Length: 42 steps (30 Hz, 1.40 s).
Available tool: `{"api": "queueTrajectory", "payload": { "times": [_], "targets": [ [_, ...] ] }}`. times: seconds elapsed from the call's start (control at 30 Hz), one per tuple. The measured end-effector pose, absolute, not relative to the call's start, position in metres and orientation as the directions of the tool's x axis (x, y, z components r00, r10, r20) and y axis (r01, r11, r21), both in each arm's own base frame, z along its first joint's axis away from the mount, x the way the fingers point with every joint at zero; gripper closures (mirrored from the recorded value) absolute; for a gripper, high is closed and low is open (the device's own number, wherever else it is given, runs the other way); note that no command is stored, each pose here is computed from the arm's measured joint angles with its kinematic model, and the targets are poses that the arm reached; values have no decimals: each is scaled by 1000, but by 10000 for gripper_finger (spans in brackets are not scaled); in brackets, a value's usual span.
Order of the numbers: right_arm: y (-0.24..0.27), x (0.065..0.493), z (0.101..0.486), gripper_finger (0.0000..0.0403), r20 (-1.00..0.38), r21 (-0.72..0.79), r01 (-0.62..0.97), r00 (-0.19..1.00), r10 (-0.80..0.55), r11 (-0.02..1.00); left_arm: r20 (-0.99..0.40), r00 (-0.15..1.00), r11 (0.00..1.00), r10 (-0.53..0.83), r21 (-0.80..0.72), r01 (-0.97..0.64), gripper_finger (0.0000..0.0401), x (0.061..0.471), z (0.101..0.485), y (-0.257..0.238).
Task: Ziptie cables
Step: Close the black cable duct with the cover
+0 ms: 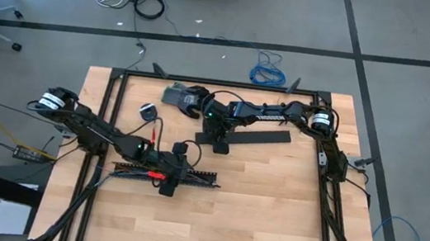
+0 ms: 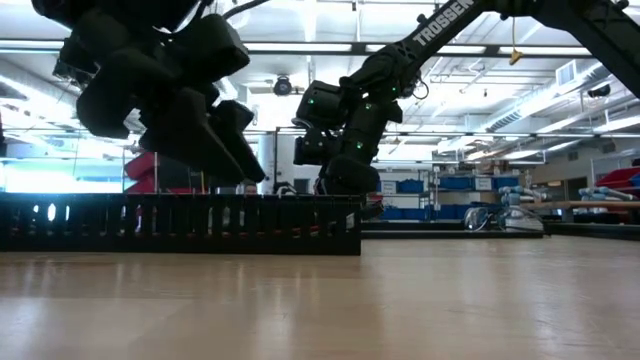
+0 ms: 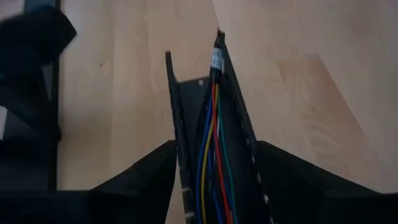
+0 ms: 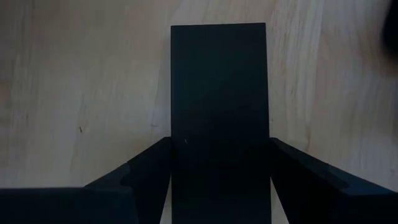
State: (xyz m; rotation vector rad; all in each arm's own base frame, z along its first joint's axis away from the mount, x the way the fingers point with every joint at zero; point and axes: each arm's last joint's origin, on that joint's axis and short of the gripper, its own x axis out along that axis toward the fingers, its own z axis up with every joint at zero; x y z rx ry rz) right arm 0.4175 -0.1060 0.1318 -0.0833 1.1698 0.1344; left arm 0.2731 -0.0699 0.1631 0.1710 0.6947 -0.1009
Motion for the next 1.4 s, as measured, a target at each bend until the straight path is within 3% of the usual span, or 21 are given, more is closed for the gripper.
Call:
{"api": "queueTrajectory", "payload": {
  "times": [0.57,0.77,1.03,1.4],
  "targets": [
    [-107,420,137,159,-920,-4,-165,387,61,986,-598,801,971,-25,176,162,184,278,168,-64],
    [-107,422,139,161,-922,-7,-168,382,59,986,-587,809,981,-23,140,130,126,280,169,-60],
    [-108,421,139,158,-922,-11,-183,382,60,983,-512,859,999,-29,-50,4,21,286,176,-61],
    [-108,421,139,160,-923,-11,-184,381,62,983,-571,820,999,-28,-39,8,6,296,143,-66]
  ]
}}
